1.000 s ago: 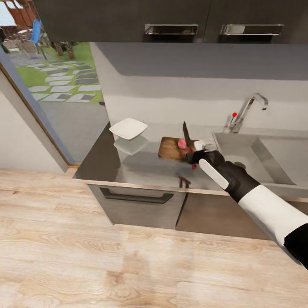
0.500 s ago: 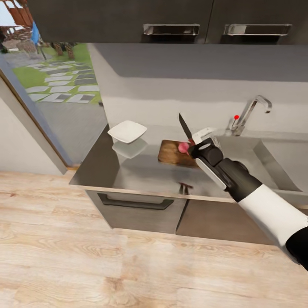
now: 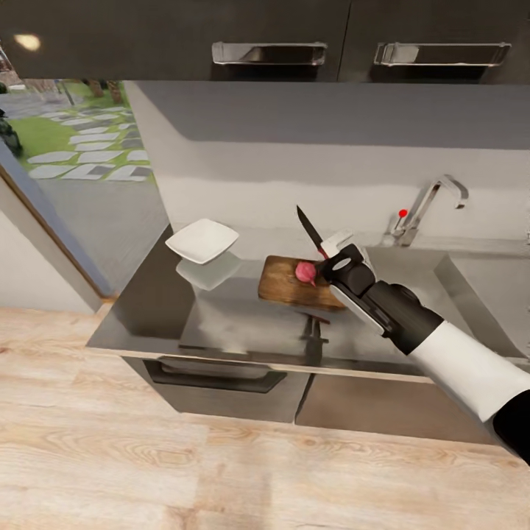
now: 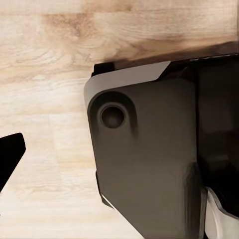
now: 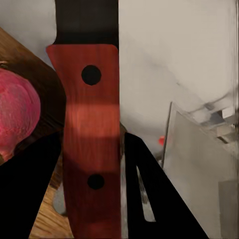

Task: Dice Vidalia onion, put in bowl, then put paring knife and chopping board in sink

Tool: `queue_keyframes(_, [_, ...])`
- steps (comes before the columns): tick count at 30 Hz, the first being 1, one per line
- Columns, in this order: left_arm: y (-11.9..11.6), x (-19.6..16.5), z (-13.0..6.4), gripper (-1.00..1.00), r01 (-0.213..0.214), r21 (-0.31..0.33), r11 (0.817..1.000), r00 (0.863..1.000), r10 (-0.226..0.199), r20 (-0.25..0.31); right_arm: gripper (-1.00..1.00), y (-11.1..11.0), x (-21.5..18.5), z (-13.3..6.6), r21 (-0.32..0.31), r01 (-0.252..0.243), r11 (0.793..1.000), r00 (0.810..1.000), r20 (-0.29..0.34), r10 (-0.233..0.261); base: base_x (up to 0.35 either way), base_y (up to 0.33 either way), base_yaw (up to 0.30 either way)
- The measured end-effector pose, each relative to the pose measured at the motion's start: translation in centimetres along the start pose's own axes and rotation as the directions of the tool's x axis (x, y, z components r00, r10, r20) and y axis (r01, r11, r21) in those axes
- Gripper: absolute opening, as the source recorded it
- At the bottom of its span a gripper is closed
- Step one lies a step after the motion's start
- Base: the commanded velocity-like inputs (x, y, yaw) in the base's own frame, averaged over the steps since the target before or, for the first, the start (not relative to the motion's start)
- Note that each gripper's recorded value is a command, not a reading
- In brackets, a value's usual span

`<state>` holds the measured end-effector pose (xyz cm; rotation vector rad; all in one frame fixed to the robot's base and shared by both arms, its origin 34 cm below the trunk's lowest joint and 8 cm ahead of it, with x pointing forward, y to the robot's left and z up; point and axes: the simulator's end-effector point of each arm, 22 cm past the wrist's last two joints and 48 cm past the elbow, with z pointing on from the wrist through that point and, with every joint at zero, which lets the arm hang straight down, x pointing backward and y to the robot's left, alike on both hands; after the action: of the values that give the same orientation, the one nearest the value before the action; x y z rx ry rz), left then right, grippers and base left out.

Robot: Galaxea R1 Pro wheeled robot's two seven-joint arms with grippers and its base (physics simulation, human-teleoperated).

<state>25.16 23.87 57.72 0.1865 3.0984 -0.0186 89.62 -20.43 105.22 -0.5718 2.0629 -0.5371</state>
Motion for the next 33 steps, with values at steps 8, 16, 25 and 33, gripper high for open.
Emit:
queue_keyframes(8, [0.1, -0.4, -0.1, 1.00, -0.001, -0.001, 1.000, 1.000, 0.001, 0.010, -1.00, 0.2, -0.4, -0.5, -0.002, 0.011, 1.000, 1.000, 0.008, -0.011, 0.008, -0.005, -0.143])
queue_keyframes(16, [0.1, -0.6, -0.2, 1.00, -0.001, -0.001, 1.000, 1.000, 0.001, 0.013, -1.00, 5.2, 0.4, -1.3, -0.044, 0.175, 0.984, 0.984, 0.047, -0.173, 0.000, 0.000, -0.019])
queue_keyframes(25, [0.1, -0.6, -0.2, 1.00, -0.001, -0.001, 1.000, 1.000, 0.001, 0.014, -1.00, 8.6, 1.1, -2.0, -0.058, 0.289, 0.955, 0.954, 0.096, -0.283, 0.000, 0.000, 0.000])
queue_keyframes(33, [0.1, -0.6, -0.2, 1.00, 0.000, -0.003, 1.000, 1.000, 0.000, 0.013, -1.00, 8.1, 1.4, -1.3, -0.047, 0.276, 0.960, 0.957, 0.105, -0.270, 0.000, 0.000, 0.000])
